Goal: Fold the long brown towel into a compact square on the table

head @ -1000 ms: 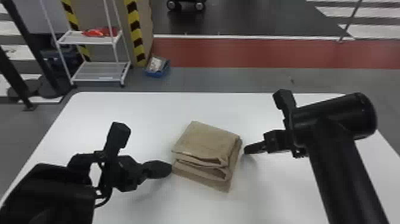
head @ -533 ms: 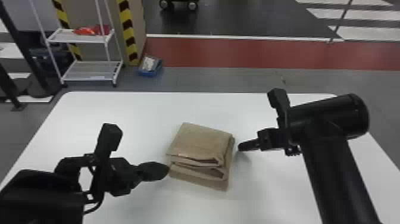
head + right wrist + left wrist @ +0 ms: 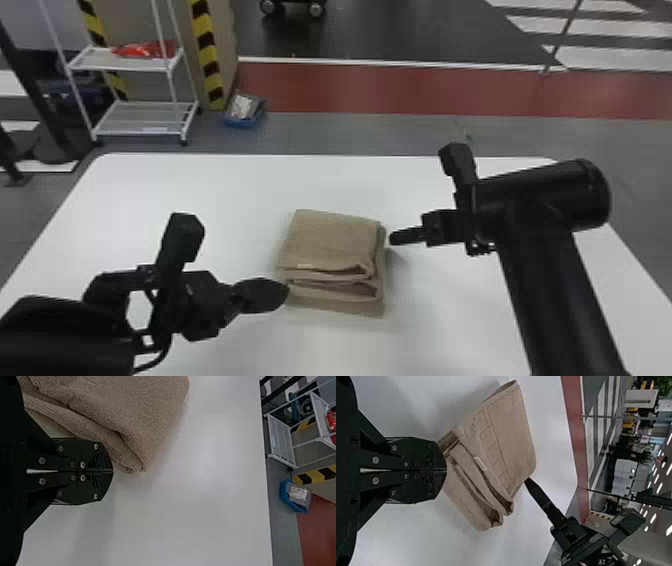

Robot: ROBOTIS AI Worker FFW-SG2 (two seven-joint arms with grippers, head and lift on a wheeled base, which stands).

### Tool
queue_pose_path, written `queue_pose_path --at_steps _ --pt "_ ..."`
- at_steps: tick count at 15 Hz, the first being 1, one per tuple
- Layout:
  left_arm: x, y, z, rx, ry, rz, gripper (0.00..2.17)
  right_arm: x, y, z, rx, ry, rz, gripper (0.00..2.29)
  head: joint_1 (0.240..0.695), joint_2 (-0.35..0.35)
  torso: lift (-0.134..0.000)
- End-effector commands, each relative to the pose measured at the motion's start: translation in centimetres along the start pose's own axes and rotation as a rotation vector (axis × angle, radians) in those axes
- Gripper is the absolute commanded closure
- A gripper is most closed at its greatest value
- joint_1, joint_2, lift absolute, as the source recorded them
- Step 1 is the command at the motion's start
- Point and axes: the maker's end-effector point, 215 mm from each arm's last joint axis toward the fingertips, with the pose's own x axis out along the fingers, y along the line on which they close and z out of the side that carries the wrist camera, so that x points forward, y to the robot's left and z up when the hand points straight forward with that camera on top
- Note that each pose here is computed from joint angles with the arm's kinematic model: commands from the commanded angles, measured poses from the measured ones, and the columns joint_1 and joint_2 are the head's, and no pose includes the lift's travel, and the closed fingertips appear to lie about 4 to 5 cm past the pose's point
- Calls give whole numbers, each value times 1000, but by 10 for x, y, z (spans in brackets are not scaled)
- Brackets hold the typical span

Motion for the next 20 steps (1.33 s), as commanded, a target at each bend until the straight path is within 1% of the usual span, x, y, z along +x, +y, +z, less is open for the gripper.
queue_pose_path --at_steps 1,3,4,6,8,10,12,14,20 --pt "2 -8 2 8 -2 -13 1794 1 0 5 -20 -17 -3 2010 695 -63 -123" --pt "3 -10 1 8 -1 -16 1794 1 1 8 -26 -20 2 2010 695 -68 -123" --pt "3 -7 2 10 -4 -5 1794 2 1 6 -21 -17 4 2010 695 -72 -123" --pt "-5 12 16 20 -21 36 1794 3 1 -2 -11 -4 6 2010 695 -70 -123" --pt "-7 29 13 13 -16 86 1794 4 1 -4 -9 -1 7 2010 695 -63 -123" --pt "-3 41 4 -3 4 113 1794 5 3 -3 -20 -2 6 2010 695 -46 -123" --pt "4 40 -9 -19 30 101 1794 6 3 -2 -25 -4 5 2010 695 -36 -123" --pt "11 30 -13 -28 34 71 1794 6 3 1 -32 -10 5 2010 695 -33 -123" --pt "16 13 -13 -23 28 35 1794 15 8 14 -78 -62 38 2010 695 -48 -123"
